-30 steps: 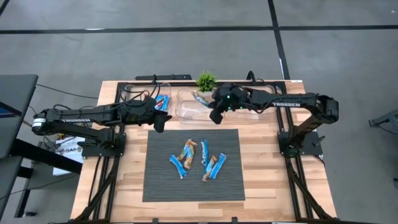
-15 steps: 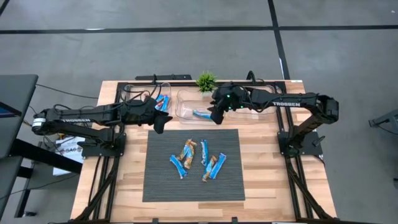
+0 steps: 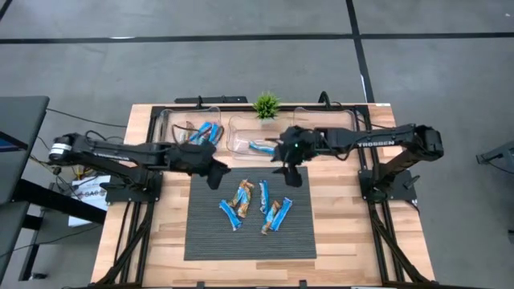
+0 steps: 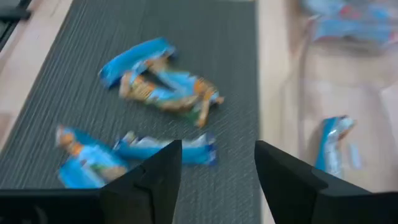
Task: Pick and place Granola Bars by type
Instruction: Put the green granola bar into the top center transparent bin
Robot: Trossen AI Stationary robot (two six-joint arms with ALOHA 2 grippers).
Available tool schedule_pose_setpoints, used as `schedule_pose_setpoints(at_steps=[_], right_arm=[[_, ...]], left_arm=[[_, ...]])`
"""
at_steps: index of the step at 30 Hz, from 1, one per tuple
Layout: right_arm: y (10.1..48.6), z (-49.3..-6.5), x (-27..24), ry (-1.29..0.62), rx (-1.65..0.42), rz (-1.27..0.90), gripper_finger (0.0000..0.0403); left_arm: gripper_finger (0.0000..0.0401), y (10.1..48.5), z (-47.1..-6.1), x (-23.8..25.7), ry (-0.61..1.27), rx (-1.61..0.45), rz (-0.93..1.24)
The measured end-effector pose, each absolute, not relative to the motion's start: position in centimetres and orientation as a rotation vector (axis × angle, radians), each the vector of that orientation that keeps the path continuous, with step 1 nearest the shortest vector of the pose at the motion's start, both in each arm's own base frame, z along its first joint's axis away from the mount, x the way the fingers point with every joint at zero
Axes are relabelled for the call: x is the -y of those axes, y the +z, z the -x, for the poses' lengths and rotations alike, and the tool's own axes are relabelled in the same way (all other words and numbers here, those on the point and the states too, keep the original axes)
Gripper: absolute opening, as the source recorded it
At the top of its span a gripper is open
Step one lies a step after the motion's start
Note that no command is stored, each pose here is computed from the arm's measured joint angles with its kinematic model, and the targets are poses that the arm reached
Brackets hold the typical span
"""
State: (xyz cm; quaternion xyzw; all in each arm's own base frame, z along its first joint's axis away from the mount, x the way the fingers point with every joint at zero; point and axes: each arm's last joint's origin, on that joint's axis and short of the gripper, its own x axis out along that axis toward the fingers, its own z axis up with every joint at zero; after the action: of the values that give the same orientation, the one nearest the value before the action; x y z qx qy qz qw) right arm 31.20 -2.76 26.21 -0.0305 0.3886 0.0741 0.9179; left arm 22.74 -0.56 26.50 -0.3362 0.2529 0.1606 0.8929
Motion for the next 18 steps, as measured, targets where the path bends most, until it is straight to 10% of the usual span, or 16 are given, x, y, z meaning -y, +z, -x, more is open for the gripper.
schedule_pose_setpoints(at_steps=[18], right_arm=[[25.4,-30.3,1.0,0.172,-0.936,0.051,0.0159]], left_arm=[[0.0108,19.1,-27.5,3.4,0.524,-0.802,1.054]])
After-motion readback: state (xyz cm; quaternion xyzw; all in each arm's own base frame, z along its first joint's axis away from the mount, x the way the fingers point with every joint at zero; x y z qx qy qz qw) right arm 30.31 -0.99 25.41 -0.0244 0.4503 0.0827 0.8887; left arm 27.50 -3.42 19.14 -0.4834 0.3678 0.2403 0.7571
